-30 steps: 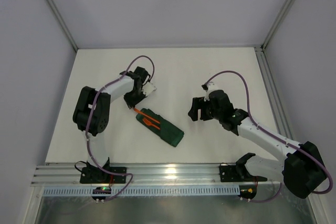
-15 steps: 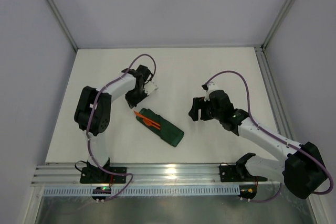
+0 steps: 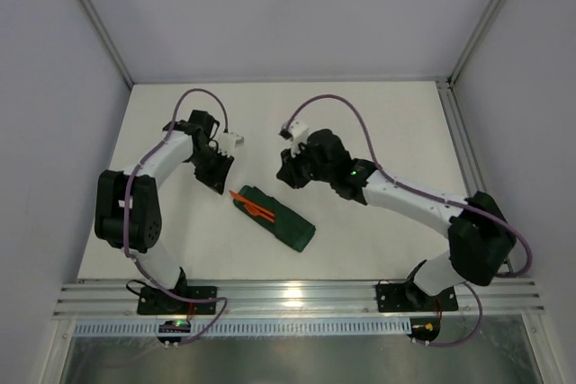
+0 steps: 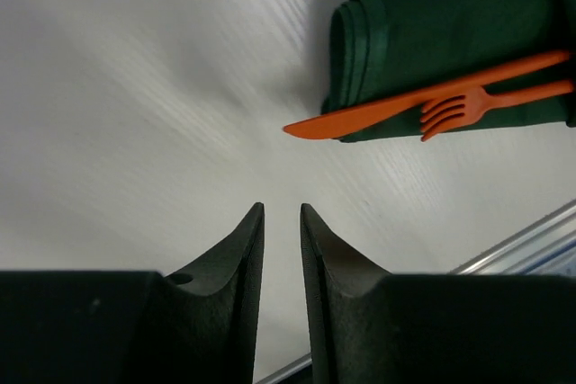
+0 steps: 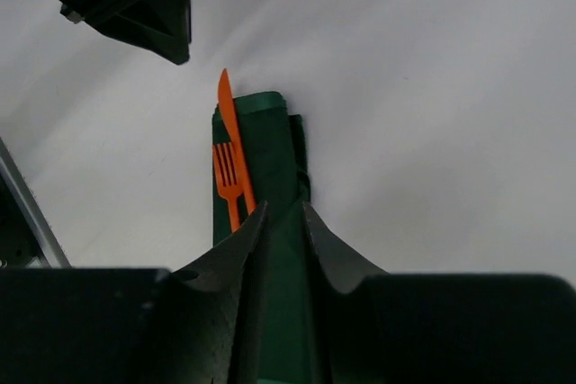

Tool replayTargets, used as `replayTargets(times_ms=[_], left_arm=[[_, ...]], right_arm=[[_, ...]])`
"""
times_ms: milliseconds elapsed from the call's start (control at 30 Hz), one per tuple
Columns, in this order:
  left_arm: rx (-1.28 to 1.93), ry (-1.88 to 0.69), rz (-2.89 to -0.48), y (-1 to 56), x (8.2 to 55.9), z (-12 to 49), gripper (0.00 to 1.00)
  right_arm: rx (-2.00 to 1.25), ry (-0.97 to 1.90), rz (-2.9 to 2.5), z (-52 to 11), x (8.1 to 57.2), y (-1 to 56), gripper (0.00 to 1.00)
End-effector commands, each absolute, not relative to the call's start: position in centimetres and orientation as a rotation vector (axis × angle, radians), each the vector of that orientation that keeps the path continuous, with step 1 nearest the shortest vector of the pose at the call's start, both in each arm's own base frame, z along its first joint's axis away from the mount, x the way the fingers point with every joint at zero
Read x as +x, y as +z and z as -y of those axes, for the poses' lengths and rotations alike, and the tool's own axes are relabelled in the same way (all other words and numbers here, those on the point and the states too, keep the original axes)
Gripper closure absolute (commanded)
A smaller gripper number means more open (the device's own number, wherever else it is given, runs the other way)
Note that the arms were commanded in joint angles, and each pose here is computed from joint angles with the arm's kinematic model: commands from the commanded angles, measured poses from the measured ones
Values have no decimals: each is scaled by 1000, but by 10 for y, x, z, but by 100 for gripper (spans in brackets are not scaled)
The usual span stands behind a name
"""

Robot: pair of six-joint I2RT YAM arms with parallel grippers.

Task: Fold the napkin into a case and place the utensils inside
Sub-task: Insert the knife into the folded napkin.

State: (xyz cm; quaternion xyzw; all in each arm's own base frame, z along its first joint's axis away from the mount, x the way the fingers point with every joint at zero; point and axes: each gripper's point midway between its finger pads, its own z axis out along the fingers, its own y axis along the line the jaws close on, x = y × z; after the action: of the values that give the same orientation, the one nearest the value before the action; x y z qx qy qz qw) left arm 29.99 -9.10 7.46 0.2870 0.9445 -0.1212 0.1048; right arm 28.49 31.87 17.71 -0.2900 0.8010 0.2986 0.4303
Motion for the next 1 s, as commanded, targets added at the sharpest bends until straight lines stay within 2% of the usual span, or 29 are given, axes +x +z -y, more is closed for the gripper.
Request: replayTargets(times_ms=[0, 133, 333, 467, 767, 967], left_arm=[[777, -614, -2771, 70, 282, 122, 76], [697, -629, -2727, 70, 284, 120, 76], [641, -676, -2706, 55, 284, 127, 65], [620, -731, -2745, 39, 278, 131, 62], [593, -714, -2742, 34, 287, 131, 59], [600, -730, -2765, 24, 286, 132, 63]], right_arm=[[-959, 733, -1944, -375, 279, 160, 75], [-1039, 727, -1992, -402, 281, 128, 75], [-1142, 717, -2015, -422, 271, 98, 72], [-1147, 700, -2063, -425, 271, 76, 71], [-1149, 682, -2107, -426, 274, 54, 70], [-1134, 654, -2117, -425, 278, 48, 71]])
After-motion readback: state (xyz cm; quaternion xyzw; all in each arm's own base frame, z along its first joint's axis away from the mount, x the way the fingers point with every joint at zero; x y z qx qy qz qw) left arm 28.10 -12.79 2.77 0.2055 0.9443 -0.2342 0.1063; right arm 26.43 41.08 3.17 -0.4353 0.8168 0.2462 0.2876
